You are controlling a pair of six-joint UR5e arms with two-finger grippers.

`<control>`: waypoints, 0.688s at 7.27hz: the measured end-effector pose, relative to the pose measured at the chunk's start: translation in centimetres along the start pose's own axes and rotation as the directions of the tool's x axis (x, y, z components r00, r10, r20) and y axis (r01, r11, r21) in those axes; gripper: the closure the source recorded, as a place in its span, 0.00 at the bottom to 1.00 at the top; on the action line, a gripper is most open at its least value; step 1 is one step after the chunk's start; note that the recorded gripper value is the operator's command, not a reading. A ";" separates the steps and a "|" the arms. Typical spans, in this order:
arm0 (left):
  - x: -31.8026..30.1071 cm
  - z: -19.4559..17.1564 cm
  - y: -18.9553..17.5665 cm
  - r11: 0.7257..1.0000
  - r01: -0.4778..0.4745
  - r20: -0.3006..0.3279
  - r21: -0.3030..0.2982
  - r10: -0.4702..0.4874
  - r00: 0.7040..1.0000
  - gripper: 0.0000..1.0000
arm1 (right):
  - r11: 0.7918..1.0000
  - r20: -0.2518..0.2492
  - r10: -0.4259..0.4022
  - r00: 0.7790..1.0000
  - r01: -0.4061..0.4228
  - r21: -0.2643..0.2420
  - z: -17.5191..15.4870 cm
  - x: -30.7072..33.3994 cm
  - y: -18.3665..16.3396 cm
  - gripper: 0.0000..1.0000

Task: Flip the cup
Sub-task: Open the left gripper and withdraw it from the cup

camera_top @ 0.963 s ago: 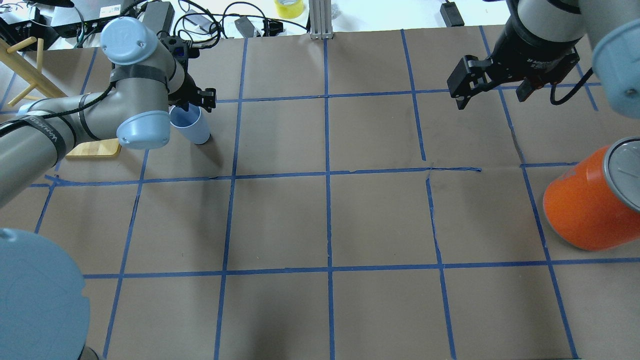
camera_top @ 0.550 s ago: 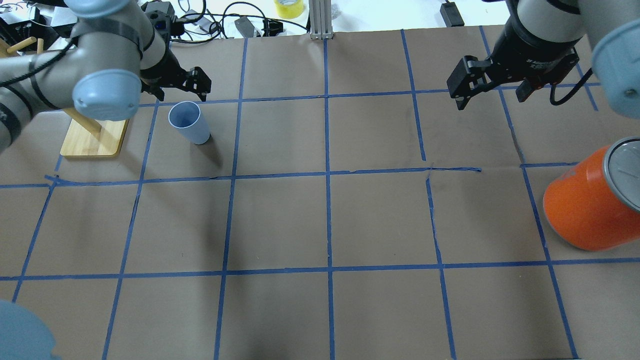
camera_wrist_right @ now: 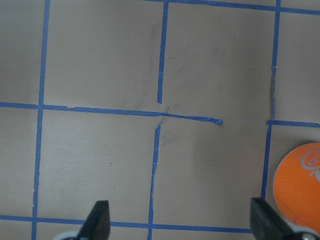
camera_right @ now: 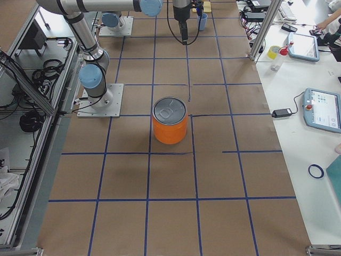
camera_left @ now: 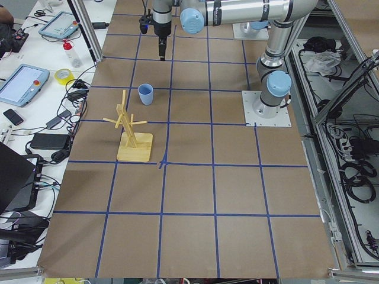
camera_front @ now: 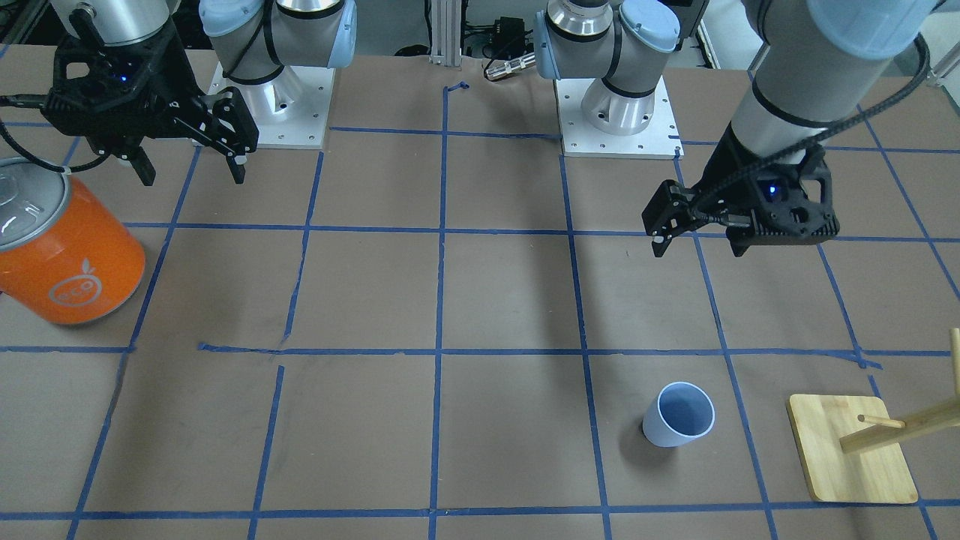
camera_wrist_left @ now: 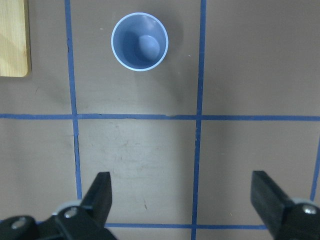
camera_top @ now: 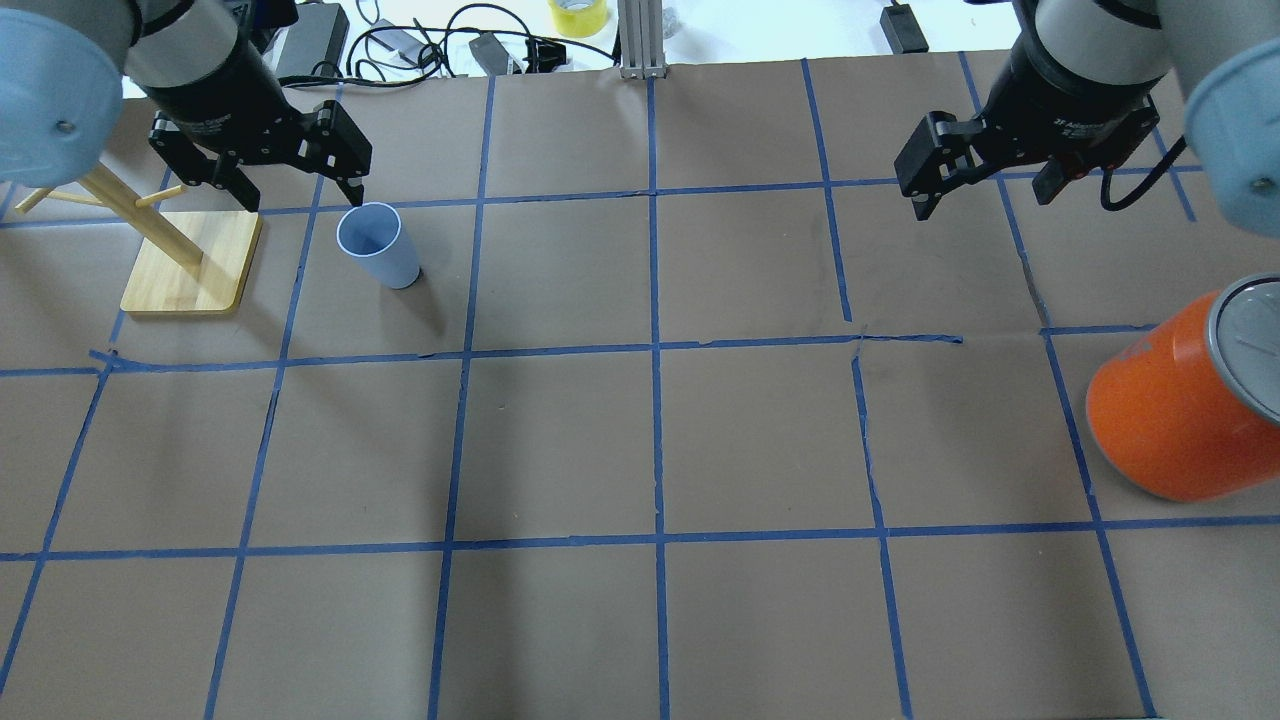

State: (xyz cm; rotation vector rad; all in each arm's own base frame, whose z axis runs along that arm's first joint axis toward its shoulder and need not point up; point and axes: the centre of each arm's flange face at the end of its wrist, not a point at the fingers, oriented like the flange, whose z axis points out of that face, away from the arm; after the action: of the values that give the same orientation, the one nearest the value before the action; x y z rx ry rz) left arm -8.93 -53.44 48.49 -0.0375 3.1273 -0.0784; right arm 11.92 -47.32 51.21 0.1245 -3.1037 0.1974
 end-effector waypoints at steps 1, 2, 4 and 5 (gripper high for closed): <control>0.4 -1.2 1.5 1.000 -0.001 -0.005 -0.009 0.000 1.000 0.00 | 1.000 0.000 0.000 1.000 0.000 0.000 0.0 0.0 0.0 0.00; 0.6 -1.9 2.7 1.000 -0.001 -0.017 -0.013 0.001 1.000 0.00 | 1.000 -0.001 -0.001 1.000 0.001 -0.001 0.0 0.0 0.0 0.00; 1.0 -2.3 3.6 1.000 0.000 -0.042 -0.018 -0.001 0.999 0.00 | 1.000 0.000 -0.001 1.000 0.001 -0.003 0.1 0.0 0.0 0.00; 1.0 -2.0 3.8 1.000 0.000 -0.043 -0.023 -0.001 0.999 0.00 | 1.000 0.000 -0.001 1.000 0.001 -0.003 0.1 0.0 0.0 0.00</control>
State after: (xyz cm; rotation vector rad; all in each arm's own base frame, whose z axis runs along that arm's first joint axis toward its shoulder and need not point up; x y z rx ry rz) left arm -10.03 -49.55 50.32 -0.0371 3.1717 -0.0431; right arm 11.92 -47.30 51.07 0.1267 -3.1041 0.1924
